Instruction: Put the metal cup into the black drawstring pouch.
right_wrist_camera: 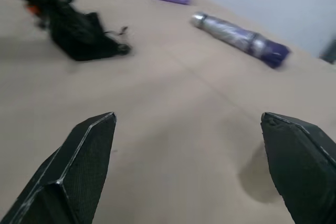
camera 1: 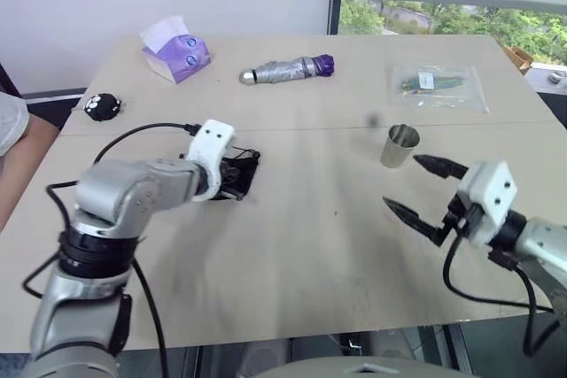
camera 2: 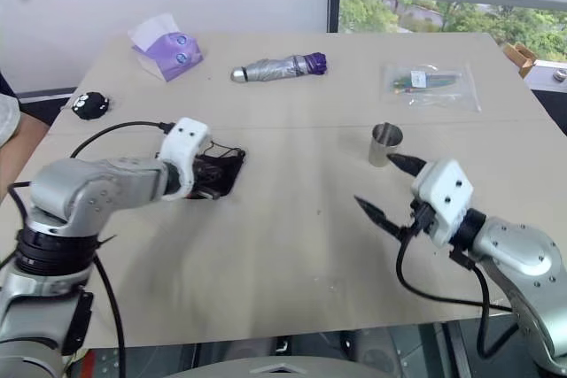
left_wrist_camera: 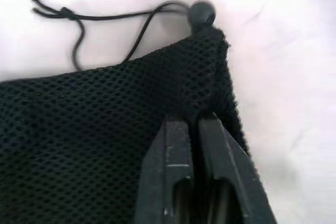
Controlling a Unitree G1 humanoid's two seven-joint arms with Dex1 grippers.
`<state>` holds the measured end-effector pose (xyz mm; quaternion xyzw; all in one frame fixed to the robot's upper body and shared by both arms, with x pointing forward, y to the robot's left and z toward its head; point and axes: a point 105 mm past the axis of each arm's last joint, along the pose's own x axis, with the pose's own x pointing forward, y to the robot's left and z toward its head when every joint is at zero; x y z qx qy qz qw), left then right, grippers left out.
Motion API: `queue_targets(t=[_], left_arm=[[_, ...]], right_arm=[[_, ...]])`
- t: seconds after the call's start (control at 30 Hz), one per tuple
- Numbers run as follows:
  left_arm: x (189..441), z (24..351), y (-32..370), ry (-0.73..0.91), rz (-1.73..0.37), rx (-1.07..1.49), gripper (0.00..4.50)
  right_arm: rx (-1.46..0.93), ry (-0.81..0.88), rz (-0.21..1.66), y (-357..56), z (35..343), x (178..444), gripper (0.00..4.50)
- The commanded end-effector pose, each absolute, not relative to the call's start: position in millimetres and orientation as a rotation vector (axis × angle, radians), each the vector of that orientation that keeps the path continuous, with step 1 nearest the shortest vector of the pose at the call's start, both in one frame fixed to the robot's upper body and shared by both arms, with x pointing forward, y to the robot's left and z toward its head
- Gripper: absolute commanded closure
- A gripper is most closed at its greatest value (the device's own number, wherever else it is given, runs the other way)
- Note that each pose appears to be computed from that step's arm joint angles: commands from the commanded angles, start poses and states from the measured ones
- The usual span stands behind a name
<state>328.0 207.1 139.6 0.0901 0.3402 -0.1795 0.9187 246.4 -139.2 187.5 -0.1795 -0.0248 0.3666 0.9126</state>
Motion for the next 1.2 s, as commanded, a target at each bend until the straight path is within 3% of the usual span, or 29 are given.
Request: queue_targets(t=[0.03,0.2,0.47,0.8,0.83,0.87,1.13,1.2], left_arm=[[329.8,169.6,211.6,0.611,-0.525,0.075,4.46],[322.6,198.7,194.6,0.467,-0.796,-0.061,4.46],[327.3,193.4,188.0,0.378,-0.765,0.149,4.46],[319.8,197.9,170.5,0.291,-0.734,0.17,4.46],[318.1,197.6,169.3,0.288,-0.732,0.162,4.5],[316.1,197.1,168.6,0.287,-0.73,0.157,4.5],[311.7,197.6,168.9,0.28,-0.727,0.131,4.5],[313.5,199.3,168.3,0.276,-0.727,0.12,4.5]], right_arm=[[-0.463,0.008,0.604,-156.4,200.4,271.9,0.0],[-0.308,0.142,0.532,-174.2,209.2,311.8,0.0],[-0.24,0.361,0.406,-196.1,211.9,366.3,0.0],[-0.371,0.56,0.484,-203.7,185.3,385.1,0.0],[-0.385,0.567,0.492,-204.5,185.0,386.5,0.52],[-0.399,0.571,0.503,-204.5,185.1,387.7,0.69],[-0.337,0.553,0.616,-191.7,185.0,380.0,4.43],[-0.318,0.523,0.638,-188.1,184.2,374.4,4.48]])
